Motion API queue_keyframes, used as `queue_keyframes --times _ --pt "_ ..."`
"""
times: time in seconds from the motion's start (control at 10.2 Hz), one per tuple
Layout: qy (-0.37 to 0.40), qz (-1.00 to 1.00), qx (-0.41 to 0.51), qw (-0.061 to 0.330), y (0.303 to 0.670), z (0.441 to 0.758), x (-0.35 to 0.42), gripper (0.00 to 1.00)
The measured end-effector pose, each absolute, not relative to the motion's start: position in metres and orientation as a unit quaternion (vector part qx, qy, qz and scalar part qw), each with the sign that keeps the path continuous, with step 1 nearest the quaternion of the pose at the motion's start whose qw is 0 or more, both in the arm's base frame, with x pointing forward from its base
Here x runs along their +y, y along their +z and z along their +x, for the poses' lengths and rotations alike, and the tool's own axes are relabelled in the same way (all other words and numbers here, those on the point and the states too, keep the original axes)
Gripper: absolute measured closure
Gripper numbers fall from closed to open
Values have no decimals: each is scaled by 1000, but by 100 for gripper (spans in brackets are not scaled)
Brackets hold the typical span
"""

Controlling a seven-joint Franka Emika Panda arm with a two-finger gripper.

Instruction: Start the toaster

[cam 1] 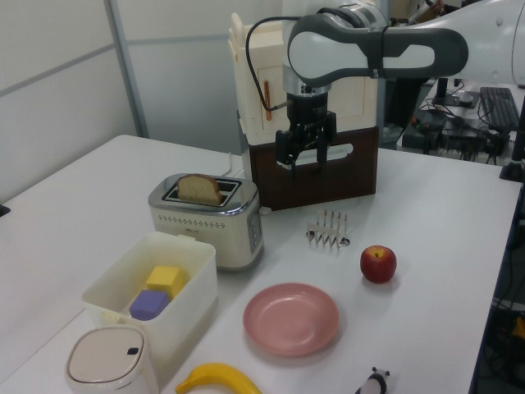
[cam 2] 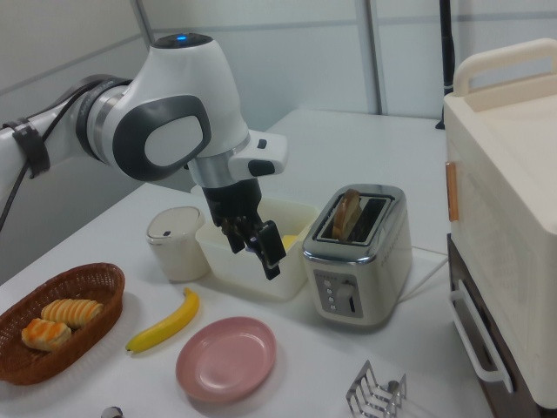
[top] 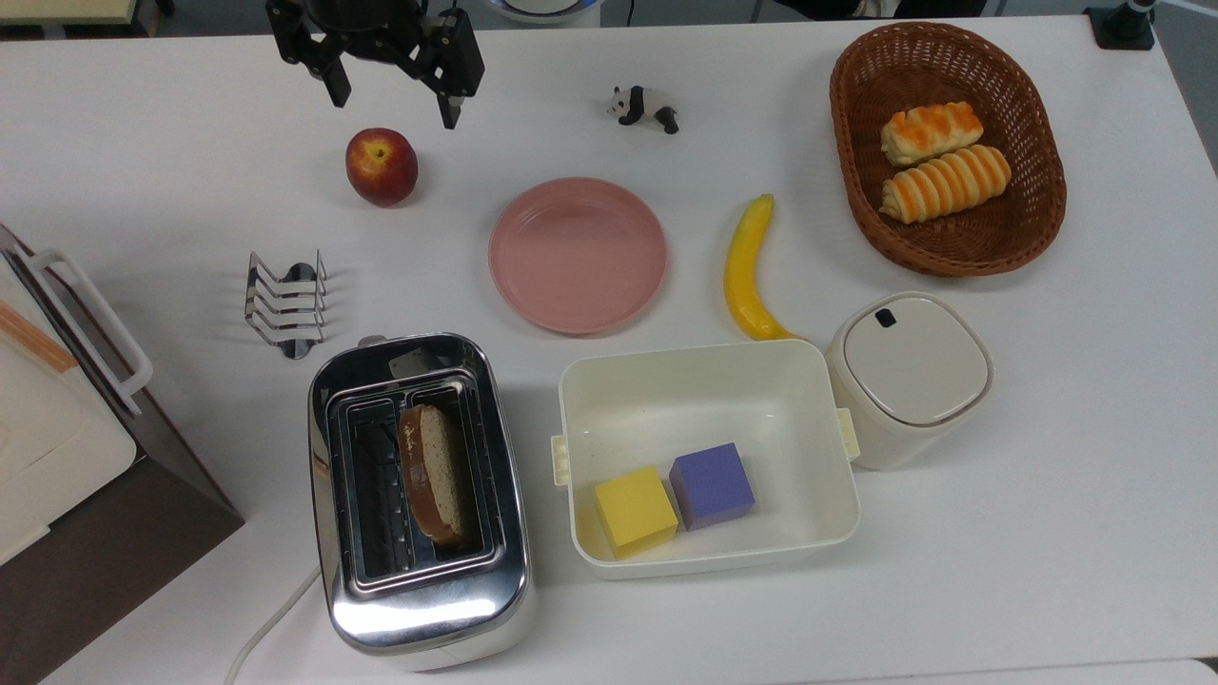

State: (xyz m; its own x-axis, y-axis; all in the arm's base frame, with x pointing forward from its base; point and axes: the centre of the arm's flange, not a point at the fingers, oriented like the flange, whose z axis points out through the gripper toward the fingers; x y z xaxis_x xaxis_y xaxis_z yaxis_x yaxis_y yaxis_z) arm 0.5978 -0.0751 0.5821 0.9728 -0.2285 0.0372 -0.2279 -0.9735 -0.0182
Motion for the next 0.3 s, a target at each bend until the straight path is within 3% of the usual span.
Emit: queue_keyframes --times 0.3 --pt "-20 -999 47 4 582 598 -75 0"
